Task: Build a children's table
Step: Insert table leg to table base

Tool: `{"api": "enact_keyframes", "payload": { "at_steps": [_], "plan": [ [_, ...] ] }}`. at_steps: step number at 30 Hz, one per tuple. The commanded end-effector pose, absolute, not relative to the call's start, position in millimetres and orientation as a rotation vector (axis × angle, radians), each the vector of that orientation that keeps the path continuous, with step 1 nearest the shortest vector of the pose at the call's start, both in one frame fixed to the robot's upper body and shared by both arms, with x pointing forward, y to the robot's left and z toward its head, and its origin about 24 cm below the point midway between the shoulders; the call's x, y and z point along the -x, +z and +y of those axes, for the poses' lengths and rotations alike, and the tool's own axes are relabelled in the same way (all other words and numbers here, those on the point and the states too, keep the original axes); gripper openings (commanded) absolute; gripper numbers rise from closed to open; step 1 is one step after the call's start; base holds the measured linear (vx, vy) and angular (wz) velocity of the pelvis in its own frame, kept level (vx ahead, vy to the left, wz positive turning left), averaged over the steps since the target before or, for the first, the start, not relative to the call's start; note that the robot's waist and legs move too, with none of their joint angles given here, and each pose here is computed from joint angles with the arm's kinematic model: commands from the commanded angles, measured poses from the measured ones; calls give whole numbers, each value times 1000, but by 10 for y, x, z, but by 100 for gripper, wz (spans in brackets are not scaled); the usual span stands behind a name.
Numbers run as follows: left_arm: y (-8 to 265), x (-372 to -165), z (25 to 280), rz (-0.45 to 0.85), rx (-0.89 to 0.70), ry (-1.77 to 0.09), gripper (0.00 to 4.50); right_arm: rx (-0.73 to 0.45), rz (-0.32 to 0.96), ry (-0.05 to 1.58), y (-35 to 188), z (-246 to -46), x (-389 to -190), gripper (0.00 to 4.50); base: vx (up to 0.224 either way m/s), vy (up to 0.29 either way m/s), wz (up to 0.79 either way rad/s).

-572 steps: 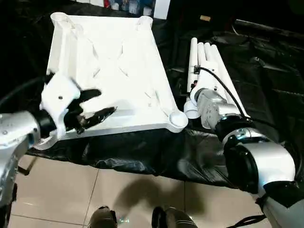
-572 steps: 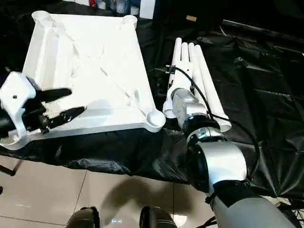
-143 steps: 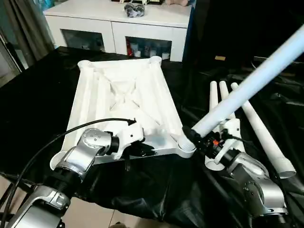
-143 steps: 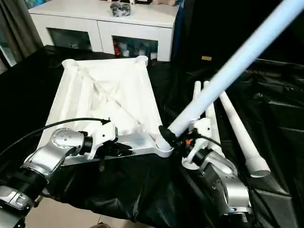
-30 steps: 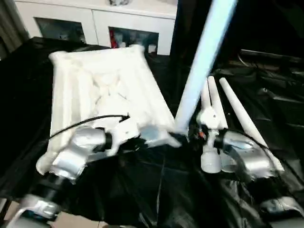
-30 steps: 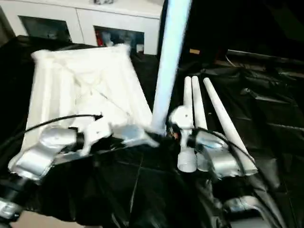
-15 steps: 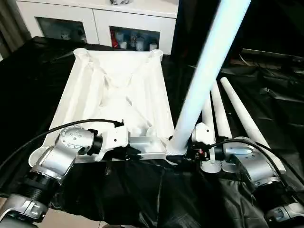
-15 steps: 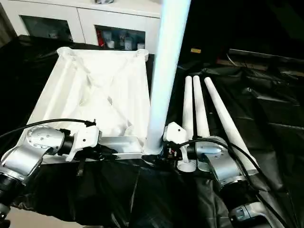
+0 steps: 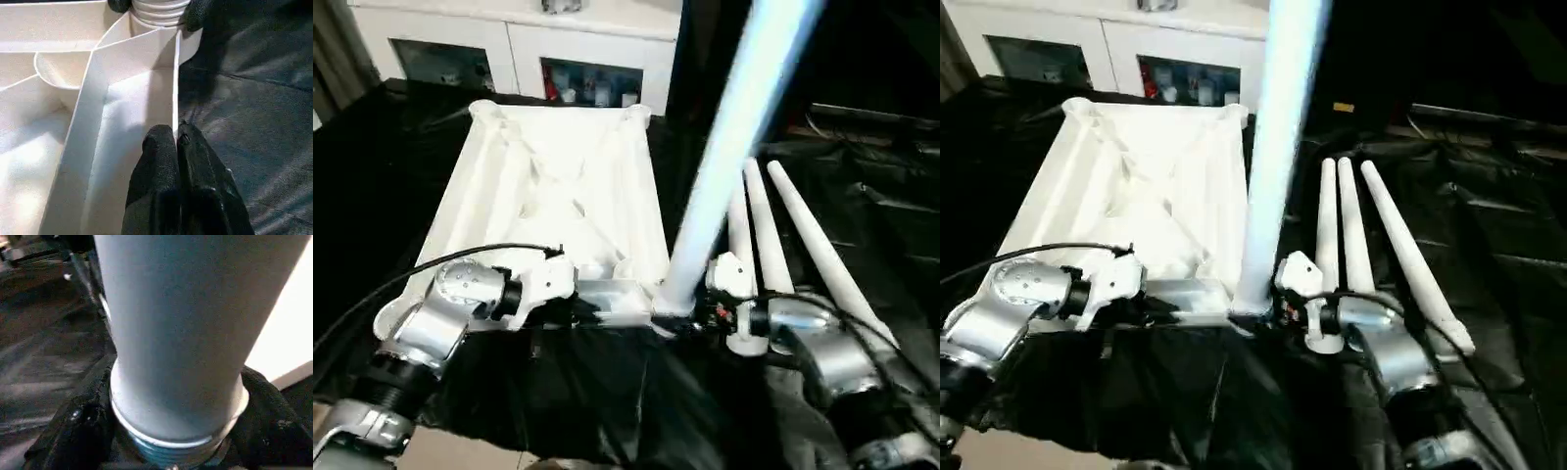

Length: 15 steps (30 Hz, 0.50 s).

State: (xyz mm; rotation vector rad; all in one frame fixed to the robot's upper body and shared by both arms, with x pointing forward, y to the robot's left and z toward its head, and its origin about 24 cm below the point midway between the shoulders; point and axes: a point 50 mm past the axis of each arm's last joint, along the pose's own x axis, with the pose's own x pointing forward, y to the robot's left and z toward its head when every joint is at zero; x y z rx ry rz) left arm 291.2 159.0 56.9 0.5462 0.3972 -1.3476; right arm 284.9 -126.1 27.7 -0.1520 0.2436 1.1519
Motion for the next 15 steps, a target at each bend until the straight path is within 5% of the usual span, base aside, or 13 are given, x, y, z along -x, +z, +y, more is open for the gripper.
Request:
{"api": "enact_keyframes", "payload": {
  "at_steps": [1, 6, 15],
  "plan": [
    [420, -3019, 1252, 398, -497, -1198, 0, 63, 335, 900, 16, -983, -2925, 275, -61, -2, 0],
    [421, -3080, 996, 364, -469, -1087, 0, -52, 345, 649, -4, -784, -3076, 275, -56, 10, -8],
    [358, -2985, 847, 361, -469, -1088, 0, -131, 307, 578, 57, -629, -3170, 275, 0, 0, 0]
  ]
}}
